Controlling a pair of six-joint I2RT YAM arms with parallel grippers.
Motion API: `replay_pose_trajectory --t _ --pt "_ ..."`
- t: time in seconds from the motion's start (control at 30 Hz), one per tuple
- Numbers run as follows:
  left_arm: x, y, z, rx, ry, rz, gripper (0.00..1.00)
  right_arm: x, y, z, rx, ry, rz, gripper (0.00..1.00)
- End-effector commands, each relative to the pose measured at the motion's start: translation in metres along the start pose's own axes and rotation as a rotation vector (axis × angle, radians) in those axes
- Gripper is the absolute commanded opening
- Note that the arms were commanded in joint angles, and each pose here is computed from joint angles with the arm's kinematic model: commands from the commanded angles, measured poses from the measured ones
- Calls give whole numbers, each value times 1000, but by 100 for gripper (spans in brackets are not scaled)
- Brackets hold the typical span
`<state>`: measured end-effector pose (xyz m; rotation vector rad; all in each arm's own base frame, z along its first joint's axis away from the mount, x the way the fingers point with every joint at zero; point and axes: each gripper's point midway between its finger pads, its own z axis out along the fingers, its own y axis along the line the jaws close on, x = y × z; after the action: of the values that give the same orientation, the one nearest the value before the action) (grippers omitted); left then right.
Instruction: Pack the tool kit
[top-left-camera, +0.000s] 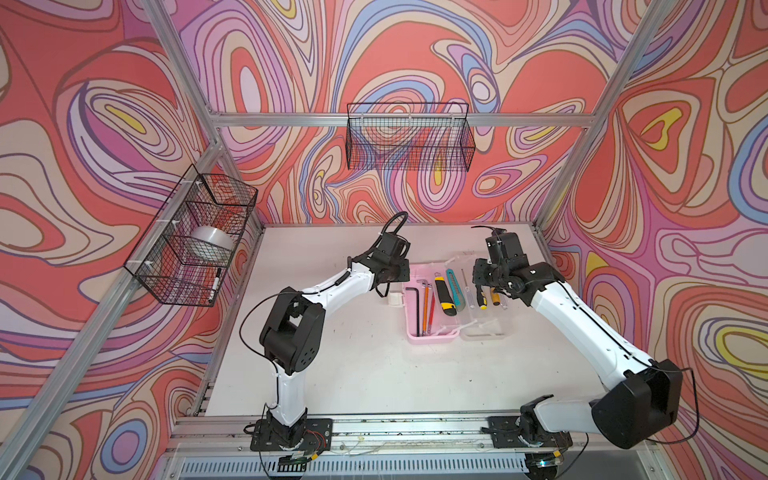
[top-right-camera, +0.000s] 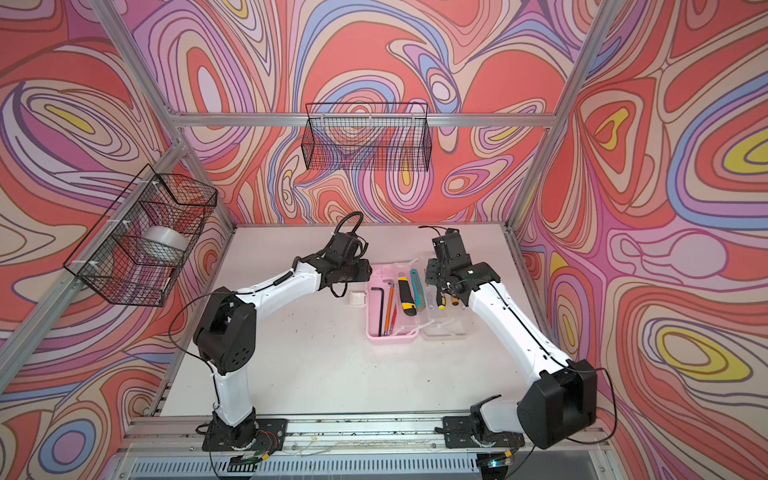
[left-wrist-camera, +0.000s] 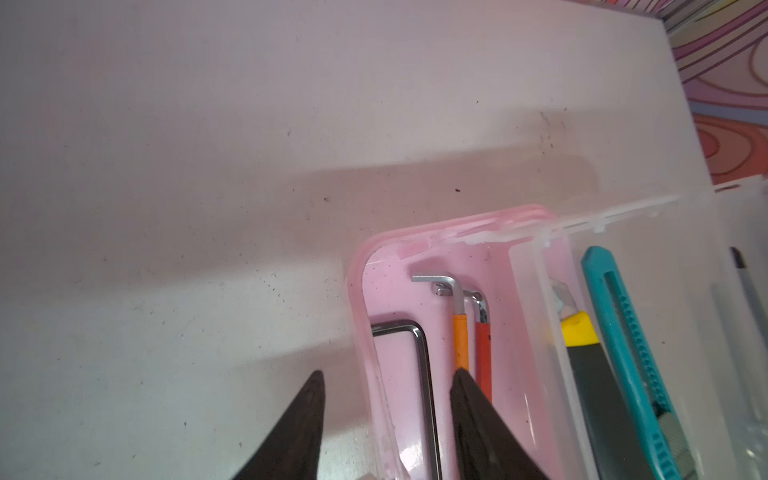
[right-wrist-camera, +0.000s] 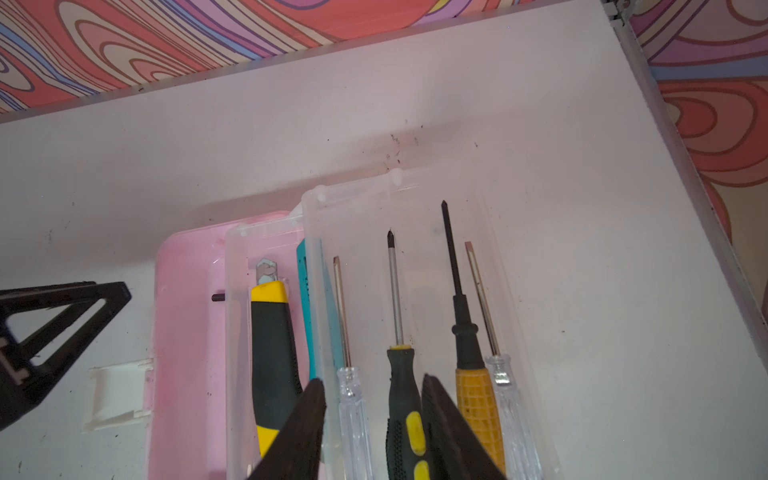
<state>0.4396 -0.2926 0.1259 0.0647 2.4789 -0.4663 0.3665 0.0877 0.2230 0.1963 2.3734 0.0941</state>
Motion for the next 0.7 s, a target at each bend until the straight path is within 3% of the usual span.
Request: replay_pose_trajectory --t 0.0,0.3,0.67 --pt "11 18 12 -129 58 44 49 -5 -4 -6 9 -45 -7 41" --pt "10 25 41 -195 85 55 44 -1 -2 4 2 -36 -10 41" --pt "14 37 67 -208 125 16 14 11 -4 17 16 0 3 41"
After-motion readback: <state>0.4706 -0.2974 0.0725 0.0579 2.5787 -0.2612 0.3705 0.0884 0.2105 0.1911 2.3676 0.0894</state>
